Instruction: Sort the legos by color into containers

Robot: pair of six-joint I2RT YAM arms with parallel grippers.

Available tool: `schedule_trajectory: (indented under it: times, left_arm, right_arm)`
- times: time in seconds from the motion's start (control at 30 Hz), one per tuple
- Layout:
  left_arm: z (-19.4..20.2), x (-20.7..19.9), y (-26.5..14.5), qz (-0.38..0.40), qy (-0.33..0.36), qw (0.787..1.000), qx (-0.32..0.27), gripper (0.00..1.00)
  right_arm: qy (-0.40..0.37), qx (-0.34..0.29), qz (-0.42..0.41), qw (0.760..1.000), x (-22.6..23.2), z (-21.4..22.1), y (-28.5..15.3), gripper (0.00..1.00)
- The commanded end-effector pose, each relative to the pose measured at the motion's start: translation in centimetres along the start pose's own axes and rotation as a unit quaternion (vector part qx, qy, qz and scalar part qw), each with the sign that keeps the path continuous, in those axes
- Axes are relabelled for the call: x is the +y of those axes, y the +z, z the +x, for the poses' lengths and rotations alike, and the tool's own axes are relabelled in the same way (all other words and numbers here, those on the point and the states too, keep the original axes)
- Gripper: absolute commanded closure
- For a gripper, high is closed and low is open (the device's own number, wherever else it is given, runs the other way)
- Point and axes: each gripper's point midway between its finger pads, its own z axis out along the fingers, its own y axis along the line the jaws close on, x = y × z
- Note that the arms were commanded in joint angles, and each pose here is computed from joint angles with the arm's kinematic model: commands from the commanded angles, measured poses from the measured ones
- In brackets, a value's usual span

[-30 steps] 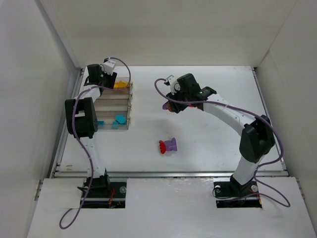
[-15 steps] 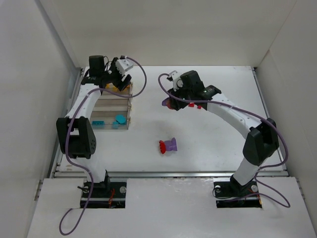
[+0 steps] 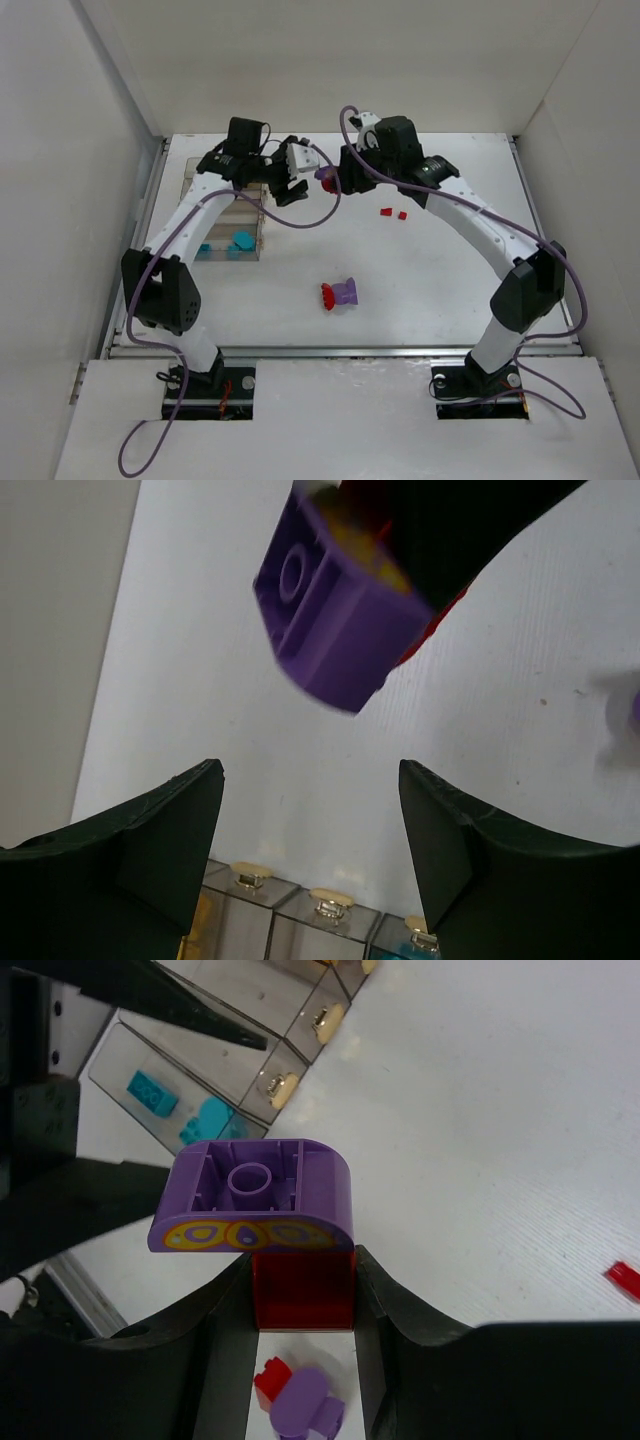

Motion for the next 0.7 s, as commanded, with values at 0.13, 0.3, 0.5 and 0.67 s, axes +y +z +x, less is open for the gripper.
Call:
schedule_trajectory:
  times: [0.13, 0.3, 0.5, 0.67]
  left_arm:
    - [-7.5, -0.8, -2.3, -0.052, 0.047, 0.997, -0.039, 0.32]
    - [-8.8, -0.9, -3.0, -0.082, 0.068, 0.993, -0.045, 0.33]
    - [-8.4, -2.0, -1.6, -0.085, 0.077, 0.993, -0.033, 0.38]
    - [-8.4, -1.4, -1.5, -0.109, 0.077, 0.991, -0.031, 0.41]
  right_arm:
    - [0.019, -0.022, -0.029, 0.999, 1.3, -1.9, 0.0, 1.00]
    - [0.022, -0.012, -0.026, 0.999, 1.0, -0.9, 0.1, 1.00]
    - [0.015, -0.023, -0.038, 0.999, 1.9, -1.4, -0.2, 1.00]
    - [0.013, -0.018, -0.052, 0.998, 2.6, -0.9, -0.3, 1.00]
